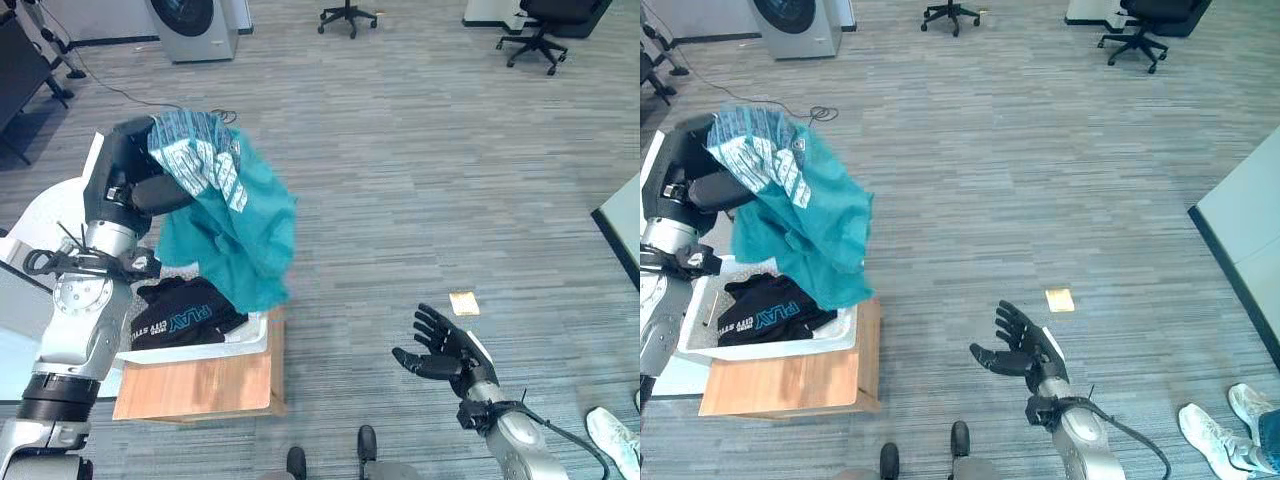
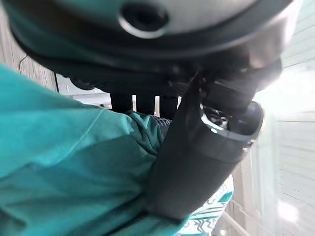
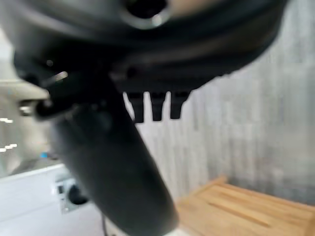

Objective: Pick up bed clothes into laundry basket.

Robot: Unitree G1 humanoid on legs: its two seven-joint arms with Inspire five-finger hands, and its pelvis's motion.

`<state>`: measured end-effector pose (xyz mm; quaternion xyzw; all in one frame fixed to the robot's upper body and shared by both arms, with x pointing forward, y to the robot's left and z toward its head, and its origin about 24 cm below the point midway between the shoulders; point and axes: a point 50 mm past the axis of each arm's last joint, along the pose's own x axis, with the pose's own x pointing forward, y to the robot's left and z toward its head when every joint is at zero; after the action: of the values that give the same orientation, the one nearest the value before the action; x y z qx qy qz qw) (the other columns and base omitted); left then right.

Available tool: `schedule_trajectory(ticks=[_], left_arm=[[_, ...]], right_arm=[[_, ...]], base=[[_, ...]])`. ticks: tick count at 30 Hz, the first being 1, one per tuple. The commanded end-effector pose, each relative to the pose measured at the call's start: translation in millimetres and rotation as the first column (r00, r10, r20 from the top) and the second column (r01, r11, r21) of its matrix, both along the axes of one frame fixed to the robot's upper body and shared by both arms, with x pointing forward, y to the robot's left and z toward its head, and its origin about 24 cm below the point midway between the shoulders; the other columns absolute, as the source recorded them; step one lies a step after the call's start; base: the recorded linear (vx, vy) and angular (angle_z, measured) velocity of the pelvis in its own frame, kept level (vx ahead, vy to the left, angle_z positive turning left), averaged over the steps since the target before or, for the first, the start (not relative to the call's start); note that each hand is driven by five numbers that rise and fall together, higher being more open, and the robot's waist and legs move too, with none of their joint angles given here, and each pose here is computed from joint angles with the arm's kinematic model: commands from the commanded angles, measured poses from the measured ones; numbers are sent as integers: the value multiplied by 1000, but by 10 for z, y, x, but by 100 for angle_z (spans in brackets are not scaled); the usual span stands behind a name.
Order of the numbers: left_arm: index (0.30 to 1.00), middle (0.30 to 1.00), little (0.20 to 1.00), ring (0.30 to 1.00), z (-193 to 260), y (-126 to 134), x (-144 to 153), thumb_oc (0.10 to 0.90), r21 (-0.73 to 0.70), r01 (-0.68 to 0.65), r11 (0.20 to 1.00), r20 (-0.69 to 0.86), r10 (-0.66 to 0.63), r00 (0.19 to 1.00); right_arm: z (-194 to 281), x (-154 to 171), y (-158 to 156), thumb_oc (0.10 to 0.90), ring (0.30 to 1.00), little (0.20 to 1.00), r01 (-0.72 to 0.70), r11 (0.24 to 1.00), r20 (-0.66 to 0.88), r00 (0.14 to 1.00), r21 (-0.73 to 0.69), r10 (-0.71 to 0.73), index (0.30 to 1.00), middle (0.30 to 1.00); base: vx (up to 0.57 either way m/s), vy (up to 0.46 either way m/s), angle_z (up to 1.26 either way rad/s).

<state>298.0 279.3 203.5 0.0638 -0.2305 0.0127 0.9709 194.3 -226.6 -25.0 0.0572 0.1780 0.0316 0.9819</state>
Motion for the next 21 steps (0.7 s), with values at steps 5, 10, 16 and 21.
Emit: schedule_trajectory(ticks=[5,10,16,21], left_arm=[[300,300,300,300,830,121,-38,400,102,-98,990,294,64,954],[300,300,300,300,918,204,-41,400,171,-164,972,290,109,951],[300,300,300,300,1075,363,31,400,256,-259,932,260,192,947],[300,300,300,300,1116,530,101,400,273,-316,909,206,265,942]], right_arm=[[167,2,-15,800,900,900,-28,999,108,994,41,24,900,900],[156,-5,-51,800,900,900,-21,999,100,995,30,18,900,900],[141,-4,-52,800,900,900,-37,999,88,996,18,35,900,900],[136,5,-30,800,900,900,-61,998,83,995,24,58,900,900]], base=[[49,19,3],[0,0,0],[0,0,0],[5,13,0]])
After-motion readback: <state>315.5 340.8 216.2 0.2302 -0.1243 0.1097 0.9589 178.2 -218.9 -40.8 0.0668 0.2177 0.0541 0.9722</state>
